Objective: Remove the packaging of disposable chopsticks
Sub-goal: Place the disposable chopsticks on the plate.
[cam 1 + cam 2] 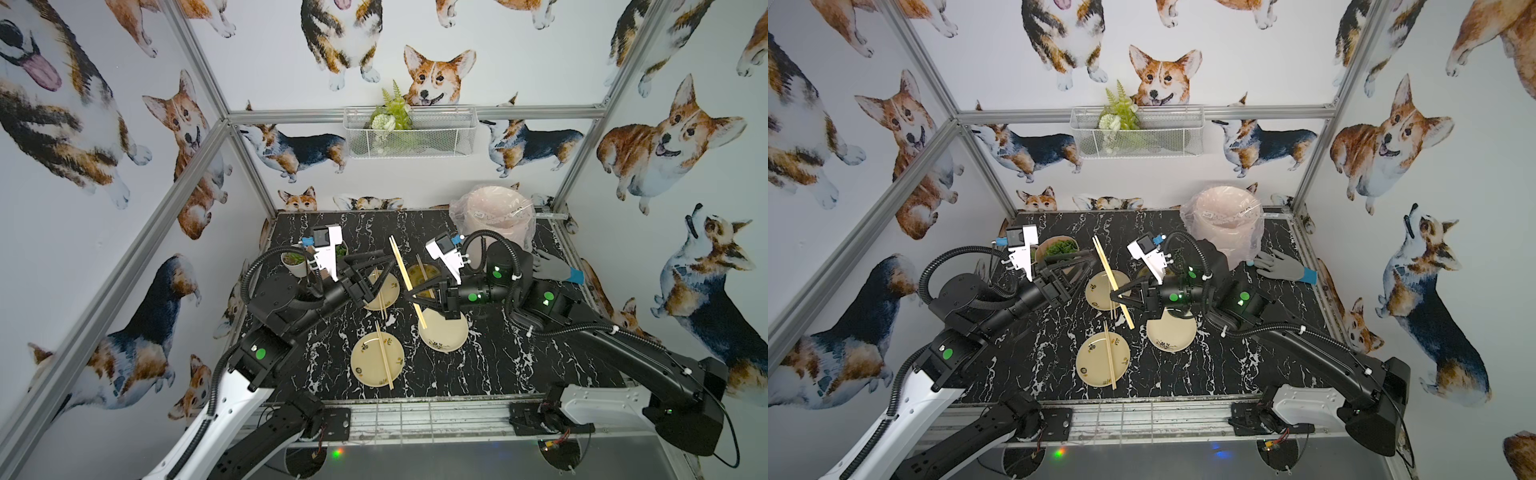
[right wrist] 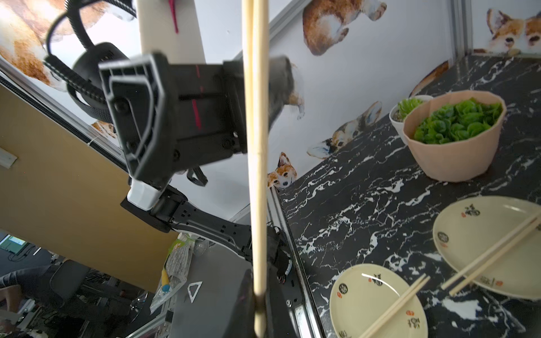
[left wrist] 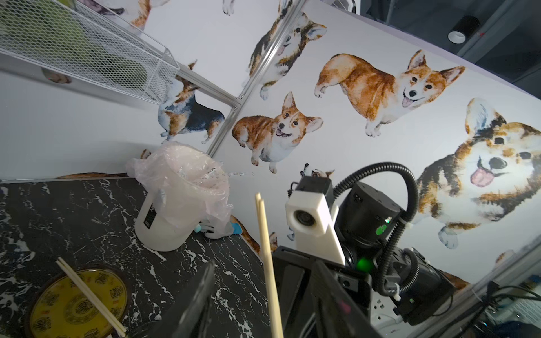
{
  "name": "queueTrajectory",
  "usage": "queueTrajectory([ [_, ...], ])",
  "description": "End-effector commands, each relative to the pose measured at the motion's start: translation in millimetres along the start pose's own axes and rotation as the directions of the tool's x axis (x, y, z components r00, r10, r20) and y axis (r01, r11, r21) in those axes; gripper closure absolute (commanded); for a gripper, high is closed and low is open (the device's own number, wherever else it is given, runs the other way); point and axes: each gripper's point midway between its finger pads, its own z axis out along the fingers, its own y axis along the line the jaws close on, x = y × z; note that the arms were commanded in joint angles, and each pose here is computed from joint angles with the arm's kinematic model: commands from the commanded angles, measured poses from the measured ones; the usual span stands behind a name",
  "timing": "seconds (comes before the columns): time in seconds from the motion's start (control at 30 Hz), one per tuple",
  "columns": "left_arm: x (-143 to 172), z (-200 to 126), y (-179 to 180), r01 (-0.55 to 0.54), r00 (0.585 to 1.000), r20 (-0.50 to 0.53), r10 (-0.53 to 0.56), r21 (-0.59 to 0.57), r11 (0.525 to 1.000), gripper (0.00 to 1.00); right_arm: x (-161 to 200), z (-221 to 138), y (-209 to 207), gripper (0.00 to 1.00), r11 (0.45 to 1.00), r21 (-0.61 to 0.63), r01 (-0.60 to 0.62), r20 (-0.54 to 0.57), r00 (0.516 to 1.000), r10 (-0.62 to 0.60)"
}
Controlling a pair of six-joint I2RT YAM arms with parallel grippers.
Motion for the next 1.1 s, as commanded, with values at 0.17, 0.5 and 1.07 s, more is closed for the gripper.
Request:
queueTrajectory([
  [0.17, 2.8, -5.6, 26.3, -0.014, 0.999, 0.030, 0.018, -0.124, 0.992, 0.44, 109.8, -34.4, -120.6, 1.00, 0.862, 0.449, -0.233, -0.097, 0.947, 0.307],
  [0.5, 8.5, 1.1, 33.2, 0.016, 1.000, 0.020, -0.014, -0.132, 0.991, 0.43, 205.2, -36.8, -212.4, 1.00, 0.722, 0.642, -0.259, -0.248, 0.821, 0.515],
  [1.07, 4.2, -9.0, 32.7, -0.002, 1.000, 0.026, 0.007, -0.165, 0.986, 0.43, 229.8, -3.5, -244.2, 1.00, 0.732, 0.599, -0.326, -0.330, 0.732, 0.596],
])
